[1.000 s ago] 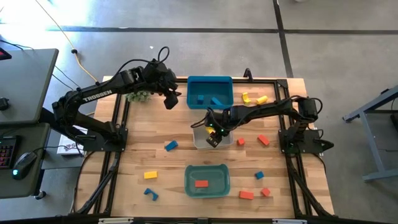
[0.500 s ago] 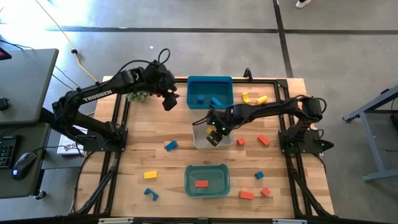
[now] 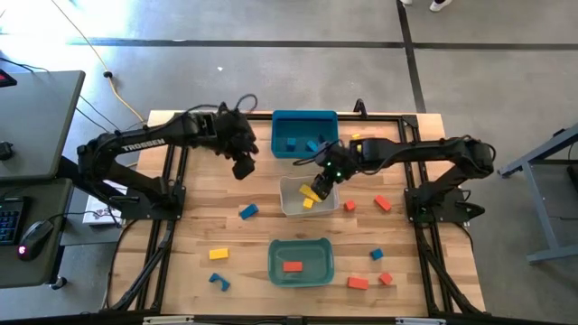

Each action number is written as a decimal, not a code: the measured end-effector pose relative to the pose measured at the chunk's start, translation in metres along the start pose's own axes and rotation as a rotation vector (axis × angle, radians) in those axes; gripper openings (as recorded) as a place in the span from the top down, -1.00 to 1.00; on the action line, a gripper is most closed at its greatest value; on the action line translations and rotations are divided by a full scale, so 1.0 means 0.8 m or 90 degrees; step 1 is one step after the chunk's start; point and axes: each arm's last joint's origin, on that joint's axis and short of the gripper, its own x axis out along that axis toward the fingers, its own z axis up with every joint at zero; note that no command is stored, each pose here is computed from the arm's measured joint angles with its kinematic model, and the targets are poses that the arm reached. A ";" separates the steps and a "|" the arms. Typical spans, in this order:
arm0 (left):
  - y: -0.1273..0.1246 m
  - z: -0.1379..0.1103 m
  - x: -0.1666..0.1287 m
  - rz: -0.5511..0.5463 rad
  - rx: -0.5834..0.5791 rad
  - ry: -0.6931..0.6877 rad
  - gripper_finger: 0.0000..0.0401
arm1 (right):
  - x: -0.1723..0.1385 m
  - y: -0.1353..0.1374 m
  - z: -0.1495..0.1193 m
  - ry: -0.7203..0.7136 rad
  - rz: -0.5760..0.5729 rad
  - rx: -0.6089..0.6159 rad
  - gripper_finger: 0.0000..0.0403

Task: Sort & place blocks by color
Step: Put the blue block into the blue bin

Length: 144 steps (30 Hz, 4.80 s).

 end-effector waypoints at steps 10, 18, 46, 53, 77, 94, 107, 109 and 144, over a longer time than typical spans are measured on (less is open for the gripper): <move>-0.043 -0.036 0.036 -0.018 -0.025 0.043 0.02 | -0.020 -0.013 0.004 -0.016 -0.002 -0.050 -0.03; -0.061 -0.060 0.056 0.000 -0.073 0.054 0.02 | -0.020 -0.018 0.006 -0.017 -0.006 -0.087 -0.03; -0.086 -0.107 0.138 -0.017 -0.129 0.164 0.01 | -0.020 -0.021 0.003 0.008 -0.007 -0.108 -0.03; -0.092 -0.116 0.165 0.011 -0.112 0.205 0.01 | -0.020 -0.021 0.002 0.013 -0.007 -0.104 -0.03; -0.093 -0.121 0.194 0.014 -0.060 0.228 0.50 | -0.020 -0.021 0.002 0.014 -0.006 -0.069 -0.03; -0.053 -0.035 0.125 -0.008 0.027 0.021 0.50 | -0.020 -0.022 0.001 0.014 -0.016 0.003 -0.03; 0.044 0.047 0.084 0.032 0.025 -0.199 0.50 | -0.020 -0.023 0.001 0.008 -0.030 0.101 -0.03; 0.057 0.051 0.082 0.038 0.011 -0.219 0.50 | -0.020 -0.023 0.001 0.001 -0.040 0.121 -0.03; 0.126 0.058 0.186 0.032 -0.003 -0.191 0.36 | -0.030 -0.115 0.024 -0.088 -0.319 0.316 -0.03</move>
